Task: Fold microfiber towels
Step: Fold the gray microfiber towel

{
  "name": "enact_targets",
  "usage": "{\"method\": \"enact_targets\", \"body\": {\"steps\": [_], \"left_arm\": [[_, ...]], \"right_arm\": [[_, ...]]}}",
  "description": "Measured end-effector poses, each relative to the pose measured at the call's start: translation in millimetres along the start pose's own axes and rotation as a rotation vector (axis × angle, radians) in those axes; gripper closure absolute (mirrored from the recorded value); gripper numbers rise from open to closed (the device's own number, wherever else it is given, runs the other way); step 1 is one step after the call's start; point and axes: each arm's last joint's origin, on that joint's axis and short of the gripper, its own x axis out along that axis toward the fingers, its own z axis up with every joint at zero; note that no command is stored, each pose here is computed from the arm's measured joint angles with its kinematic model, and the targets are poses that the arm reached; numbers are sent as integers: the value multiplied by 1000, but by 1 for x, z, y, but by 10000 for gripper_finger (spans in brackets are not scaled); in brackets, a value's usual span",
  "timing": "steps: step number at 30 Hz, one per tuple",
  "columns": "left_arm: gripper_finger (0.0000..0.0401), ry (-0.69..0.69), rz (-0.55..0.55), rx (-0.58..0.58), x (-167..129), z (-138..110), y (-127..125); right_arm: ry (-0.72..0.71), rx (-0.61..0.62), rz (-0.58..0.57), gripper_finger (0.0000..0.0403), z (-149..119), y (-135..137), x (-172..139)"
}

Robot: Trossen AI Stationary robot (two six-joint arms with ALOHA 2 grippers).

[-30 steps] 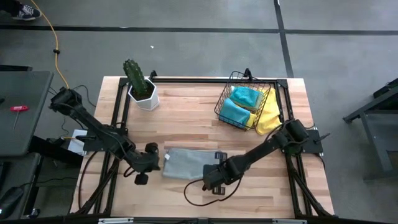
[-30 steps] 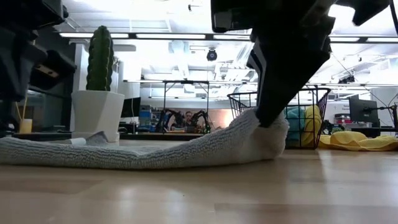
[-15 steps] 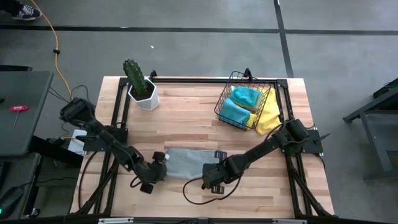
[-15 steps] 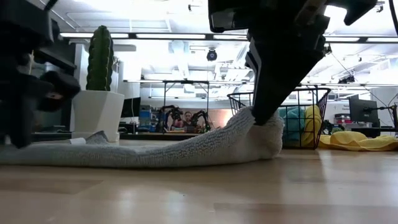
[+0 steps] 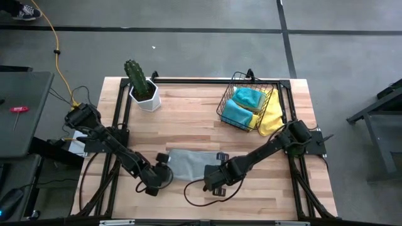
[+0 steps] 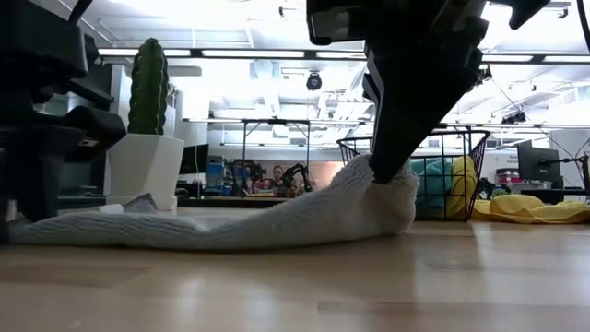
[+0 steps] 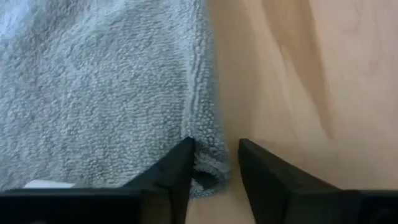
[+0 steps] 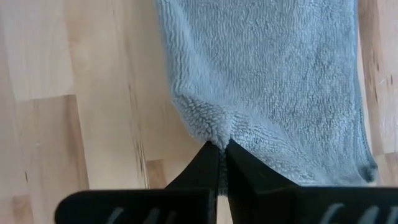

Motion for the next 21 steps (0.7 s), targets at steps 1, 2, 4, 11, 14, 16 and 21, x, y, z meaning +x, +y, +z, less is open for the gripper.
{"method": "enact_targets", "body": {"steps": [1,2,4,11,14,16,21], "left_arm": [[298,15,3,-4,-1,0,0],[316,27,6,-5,-1,-1,-1],[357,49,15,3,-3,-2,-2],[390,140,42,-5,-14,6,-9],[398,163,55,-35,-20,14,-12],[396,175,56,-52,-24,17,-13],[399,192,-19,-93,-28,24,-17]], "right_arm": [[0,-1,1,403,0,0,0],[1,-1,1,403,0,1,0],[7,-5,1,403,-1,1,0],[55,44,56,403,-3,2,-1],[82,90,94,403,-3,3,-2],[84,119,112,403,-3,4,-2],[97,135,178,403,-2,10,4]]}}
